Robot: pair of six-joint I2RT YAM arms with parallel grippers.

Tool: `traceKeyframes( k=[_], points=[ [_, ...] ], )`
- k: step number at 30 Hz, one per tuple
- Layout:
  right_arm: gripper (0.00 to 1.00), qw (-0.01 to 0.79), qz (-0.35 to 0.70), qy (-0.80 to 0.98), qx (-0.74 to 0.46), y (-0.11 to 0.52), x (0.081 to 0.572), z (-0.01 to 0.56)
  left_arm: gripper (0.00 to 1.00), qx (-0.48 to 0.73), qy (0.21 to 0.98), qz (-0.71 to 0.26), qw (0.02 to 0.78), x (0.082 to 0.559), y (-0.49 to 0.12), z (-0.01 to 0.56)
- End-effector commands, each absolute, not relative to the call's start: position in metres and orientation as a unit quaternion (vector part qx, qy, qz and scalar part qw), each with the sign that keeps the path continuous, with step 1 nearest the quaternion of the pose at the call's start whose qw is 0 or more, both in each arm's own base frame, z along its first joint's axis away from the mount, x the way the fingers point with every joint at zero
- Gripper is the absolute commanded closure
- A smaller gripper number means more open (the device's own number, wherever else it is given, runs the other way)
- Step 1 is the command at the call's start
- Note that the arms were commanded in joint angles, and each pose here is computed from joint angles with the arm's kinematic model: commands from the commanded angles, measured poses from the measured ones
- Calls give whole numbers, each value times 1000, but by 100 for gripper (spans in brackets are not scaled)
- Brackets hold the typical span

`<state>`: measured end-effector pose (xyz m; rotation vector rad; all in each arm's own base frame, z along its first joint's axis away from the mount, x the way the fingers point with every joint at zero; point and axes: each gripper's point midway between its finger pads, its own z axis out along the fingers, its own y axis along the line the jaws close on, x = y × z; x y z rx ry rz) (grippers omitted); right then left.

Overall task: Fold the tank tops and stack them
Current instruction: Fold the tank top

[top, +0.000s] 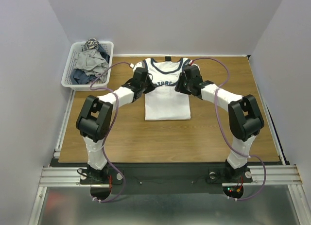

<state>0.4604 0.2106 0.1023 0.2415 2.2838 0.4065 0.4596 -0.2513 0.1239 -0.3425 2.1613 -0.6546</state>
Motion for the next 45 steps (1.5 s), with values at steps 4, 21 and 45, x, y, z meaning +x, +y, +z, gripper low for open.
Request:
traceKeyframes(
  k=[4, 21, 45],
  points=[
    [55, 380, 153, 908, 86, 217, 467, 76, 95, -139, 873, -249, 397, 486, -263, 88],
    [55, 339, 116, 929, 96, 201, 446, 27, 64, -167, 860, -236, 421, 532, -235, 91],
    [54, 262, 59, 961, 60, 199, 339, -17, 73, -163, 903, -225, 327, 330, -285, 17]
  ],
)
